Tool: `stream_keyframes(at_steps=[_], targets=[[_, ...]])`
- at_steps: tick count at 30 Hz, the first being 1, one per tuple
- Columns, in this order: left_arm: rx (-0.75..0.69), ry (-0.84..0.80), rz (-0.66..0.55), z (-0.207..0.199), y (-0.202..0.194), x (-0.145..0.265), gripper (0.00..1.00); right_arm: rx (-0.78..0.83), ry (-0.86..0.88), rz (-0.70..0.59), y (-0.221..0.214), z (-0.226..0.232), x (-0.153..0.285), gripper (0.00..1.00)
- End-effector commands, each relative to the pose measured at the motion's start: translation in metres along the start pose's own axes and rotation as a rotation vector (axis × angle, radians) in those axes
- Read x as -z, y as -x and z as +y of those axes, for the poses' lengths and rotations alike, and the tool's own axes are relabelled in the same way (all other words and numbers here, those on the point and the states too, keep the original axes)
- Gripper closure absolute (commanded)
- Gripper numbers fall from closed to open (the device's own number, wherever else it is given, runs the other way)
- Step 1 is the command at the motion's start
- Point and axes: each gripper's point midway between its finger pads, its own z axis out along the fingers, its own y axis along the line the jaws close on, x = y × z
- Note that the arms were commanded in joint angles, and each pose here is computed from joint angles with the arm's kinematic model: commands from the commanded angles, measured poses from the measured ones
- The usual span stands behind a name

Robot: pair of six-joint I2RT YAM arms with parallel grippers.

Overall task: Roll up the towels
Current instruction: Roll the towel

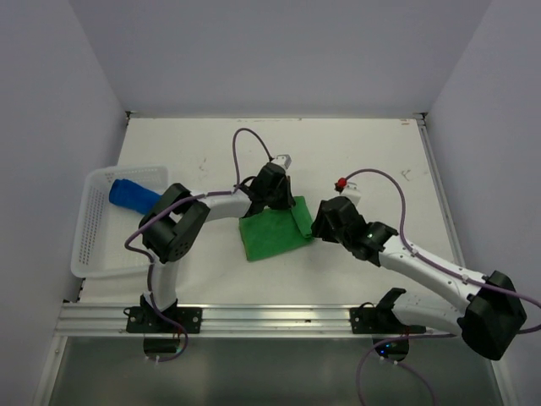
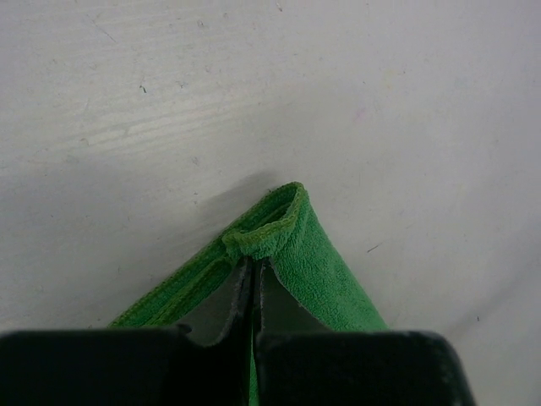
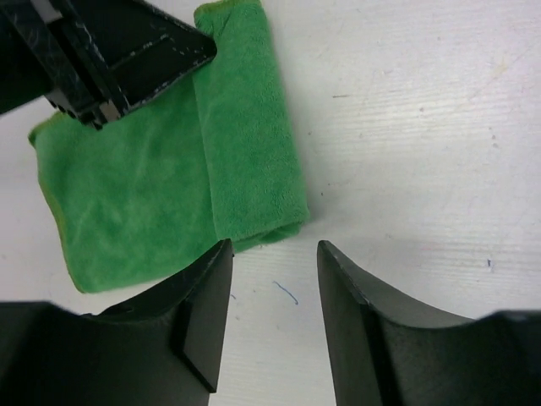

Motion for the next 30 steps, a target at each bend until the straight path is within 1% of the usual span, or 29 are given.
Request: stream_keyframes(at_steps=[1,2,4,7,15,22,26,27,30], targets=[[-0.008,-0.002,-0.025,0.003,0.003,-0.001,1.00,-0.062,0.096,0.018,0.008,0.016,-0.011,0.49],[-0.008,-0.002,-0.023,0.003,0.002,-0.001,1.00,-0.091,0.102,0.008,0.015,0.016,-0.017,0.48],[-0.009,-0.005,-0.023,0.001,0.001,0.000,1.00,-0.111,0.126,0.041,0.011,0.019,-0.023,0.46],[-0.010,-0.003,-0.022,0.000,-0.001,0.001,1.00,-0.106,0.125,0.062,0.009,0.019,-0.037,0.43],[-0.011,0.009,-0.016,0.005,-0.007,0.004,1.00,-0.089,0.123,0.154,-0.020,0.010,-0.062,0.42],[-0.015,0.013,-0.011,0.006,-0.009,0.005,1.00,-0.039,0.049,0.173,-0.040,-0.015,-0.072,0.43],[-0.016,0.010,-0.013,0.005,-0.008,0.006,1.00,-0.021,0.072,0.162,-0.043,-0.015,-0.077,0.50],[-0.016,0.010,-0.013,0.005,-0.008,0.006,1.00,-0.018,0.080,0.157,-0.043,-0.016,-0.078,0.54],[-0.016,0.012,-0.010,0.005,-0.008,0.006,1.00,0.010,0.109,0.146,-0.042,-0.012,-0.079,0.60]])
